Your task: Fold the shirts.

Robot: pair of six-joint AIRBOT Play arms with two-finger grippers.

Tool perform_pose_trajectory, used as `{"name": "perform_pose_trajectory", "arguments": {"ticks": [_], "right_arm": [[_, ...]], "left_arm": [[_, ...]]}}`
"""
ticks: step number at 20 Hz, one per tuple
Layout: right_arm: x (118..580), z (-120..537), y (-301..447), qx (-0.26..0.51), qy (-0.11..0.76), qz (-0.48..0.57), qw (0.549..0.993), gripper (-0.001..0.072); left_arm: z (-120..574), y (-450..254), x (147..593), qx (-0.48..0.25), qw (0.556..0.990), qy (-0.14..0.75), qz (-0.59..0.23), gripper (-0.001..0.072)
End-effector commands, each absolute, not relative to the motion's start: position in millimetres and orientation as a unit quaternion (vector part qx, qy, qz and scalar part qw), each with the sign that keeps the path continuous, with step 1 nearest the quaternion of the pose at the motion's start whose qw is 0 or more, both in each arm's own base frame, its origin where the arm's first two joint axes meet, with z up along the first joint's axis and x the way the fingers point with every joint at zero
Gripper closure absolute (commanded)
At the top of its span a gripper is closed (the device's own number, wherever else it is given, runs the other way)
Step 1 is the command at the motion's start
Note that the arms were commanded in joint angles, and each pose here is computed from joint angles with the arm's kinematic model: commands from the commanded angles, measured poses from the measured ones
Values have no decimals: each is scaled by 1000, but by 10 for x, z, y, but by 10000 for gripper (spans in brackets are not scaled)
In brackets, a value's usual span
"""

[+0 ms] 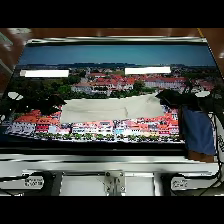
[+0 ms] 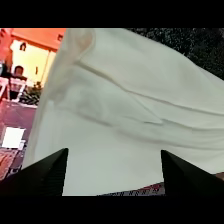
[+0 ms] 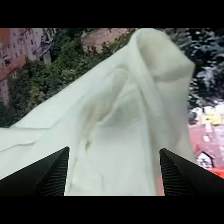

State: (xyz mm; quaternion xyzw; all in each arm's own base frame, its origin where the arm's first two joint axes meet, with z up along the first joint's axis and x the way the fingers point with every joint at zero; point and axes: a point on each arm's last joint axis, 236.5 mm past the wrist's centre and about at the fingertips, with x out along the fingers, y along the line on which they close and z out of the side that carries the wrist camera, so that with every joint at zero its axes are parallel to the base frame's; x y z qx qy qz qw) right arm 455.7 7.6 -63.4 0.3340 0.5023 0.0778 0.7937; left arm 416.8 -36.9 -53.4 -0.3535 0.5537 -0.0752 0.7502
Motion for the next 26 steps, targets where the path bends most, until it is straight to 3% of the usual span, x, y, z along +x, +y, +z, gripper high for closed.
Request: {"name": "perform_pose_trajectory", "arguments": {"ticks": [1, 12, 13, 15, 16, 18, 19, 21, 26], "right_arm": [[4259, -799, -289, 311, 552, 37, 773, 33], [4287, -1365, 488, 329, 599, 65, 727, 54], [4274, -1377, 498, 341, 603, 57, 719, 211], [4237, -1328, 491, 357, 609, 54, 706, 620], [4220, -1226, 482, 355, 611, 66, 704, 640], [4213, -886, 467, 345, 605, 100, 710, 640], [4217, -644, 462, 340, 597, 115, 717, 640], [4200, -140, 503, 323, 573, 142, 740, 640], [3818, 950, 673, 299, 522, 174, 779, 640]], "left_arm": [[-335, -309, 4105, -363, 732, 568, -101, 2], [244, -638, 4241, -378, 745, 524, -164, 2], [259, -663, 4240, -377, 745, 524, -167, 2], [289, -736, 4248, -381, 743, 522, -174, 3], [303, -785, 4249, -383, 741, 521, -179, 40], [325, -947, 4241, -381, 737, 524, -194, 423], [326, -1076, 4240, -374, 737, 525, -203, 576], [311, -1447, 4254, -343, 747, 520, -232, 662], [85, -2806, 4103, -292, 752, 514, -291, 662]]}}
